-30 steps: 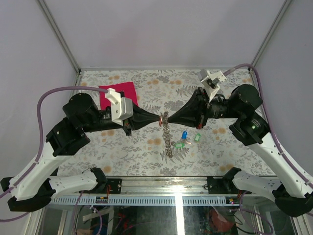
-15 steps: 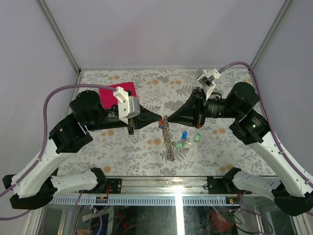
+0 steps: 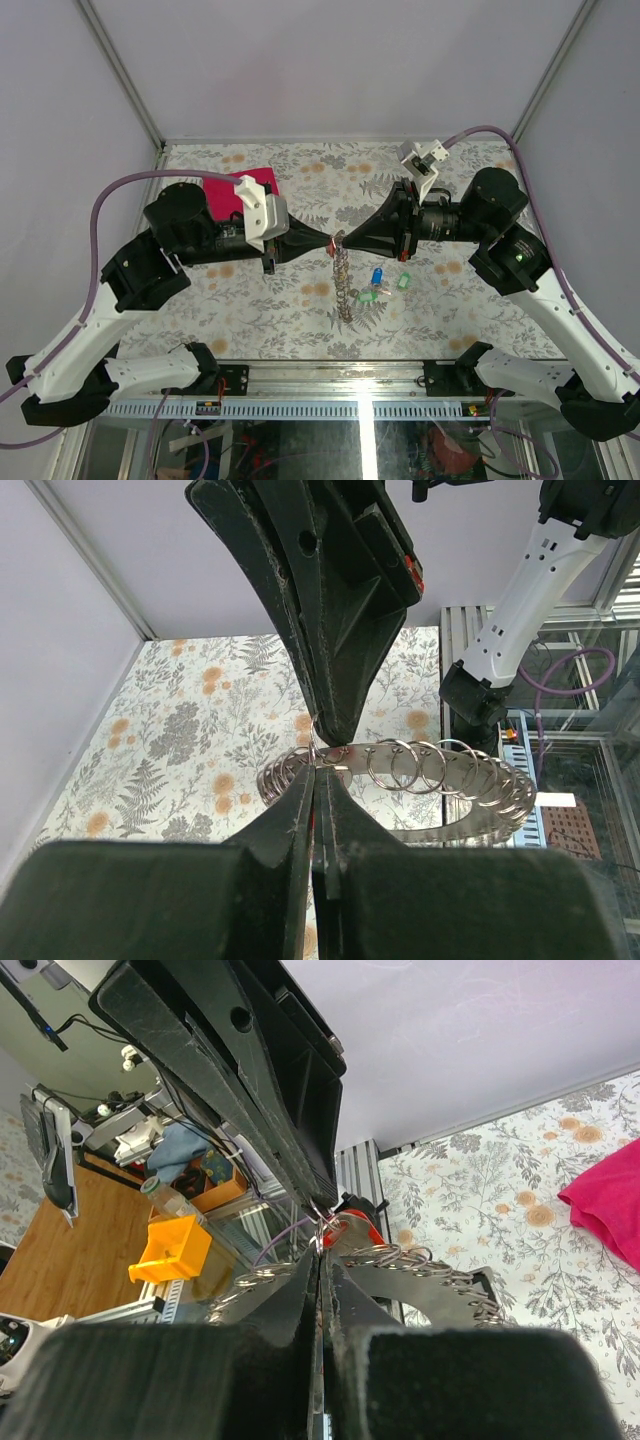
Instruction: Put the keys on the keyring
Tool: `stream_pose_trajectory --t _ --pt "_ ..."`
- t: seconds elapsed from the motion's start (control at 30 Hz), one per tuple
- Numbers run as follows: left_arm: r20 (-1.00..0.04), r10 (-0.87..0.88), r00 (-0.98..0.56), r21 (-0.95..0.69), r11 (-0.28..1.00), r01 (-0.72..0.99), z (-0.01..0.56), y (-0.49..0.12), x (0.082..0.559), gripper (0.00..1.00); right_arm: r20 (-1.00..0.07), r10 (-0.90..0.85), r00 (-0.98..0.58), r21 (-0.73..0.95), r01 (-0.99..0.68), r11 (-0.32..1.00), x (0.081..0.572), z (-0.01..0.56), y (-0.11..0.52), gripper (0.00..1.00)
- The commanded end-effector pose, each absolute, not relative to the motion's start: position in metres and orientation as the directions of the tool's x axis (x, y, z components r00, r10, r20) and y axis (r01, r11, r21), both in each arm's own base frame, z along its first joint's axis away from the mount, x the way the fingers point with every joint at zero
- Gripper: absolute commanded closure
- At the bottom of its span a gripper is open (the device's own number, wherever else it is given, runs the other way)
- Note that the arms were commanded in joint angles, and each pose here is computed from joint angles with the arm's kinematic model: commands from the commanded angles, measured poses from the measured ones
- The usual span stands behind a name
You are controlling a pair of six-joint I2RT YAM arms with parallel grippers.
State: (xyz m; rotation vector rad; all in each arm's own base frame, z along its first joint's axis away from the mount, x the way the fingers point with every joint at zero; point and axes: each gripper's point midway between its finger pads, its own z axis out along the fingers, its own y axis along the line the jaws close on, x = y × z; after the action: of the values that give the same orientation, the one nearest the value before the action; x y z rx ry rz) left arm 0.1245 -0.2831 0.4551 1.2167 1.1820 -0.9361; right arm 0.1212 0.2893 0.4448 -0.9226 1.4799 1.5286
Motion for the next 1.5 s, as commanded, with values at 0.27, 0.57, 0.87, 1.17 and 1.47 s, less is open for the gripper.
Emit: stream_pose_trajectory --t 0.27,0.57,0.87,1.17,1.47 --pt "-0.979 0.067 0.191 0.199 0.136 0.971 0.464 -0.284 0.124 1.00 -0.931 0.132 -0.340 0.341 -0.940 -0.015 0.117 0.476 0.286 1.00" --pt "-0.978 0.071 0.195 0.203 0.128 0.971 0.464 -0.283 0.122 1.00 -0.929 0.139 -0.344 0.349 -0.937 0.014 0.123 0.476 0.287 1.00" --pt "-0.979 0.082 0.188 0.197 0.114 0.974 0.461 -0.282 0.120 1.00 -0.923 0.156 -0.353 0.362 -0.932 0.033 0.128 0.478 0.288 1.00" --pt "-0.979 0.095 0.182 0.192 0.115 0.975 0.458 -0.284 0.121 1.00 -0.911 0.173 -0.374 0.387 -0.921 0.042 0.132 0.479 0.289 1.00" --pt "-0.979 0.116 0.168 0.180 0.103 0.978 0.452 -0.288 0.120 1.00 -0.902 0.188 -0.388 0.400 -0.916 0.025 0.131 0.480 0.290 1.00"
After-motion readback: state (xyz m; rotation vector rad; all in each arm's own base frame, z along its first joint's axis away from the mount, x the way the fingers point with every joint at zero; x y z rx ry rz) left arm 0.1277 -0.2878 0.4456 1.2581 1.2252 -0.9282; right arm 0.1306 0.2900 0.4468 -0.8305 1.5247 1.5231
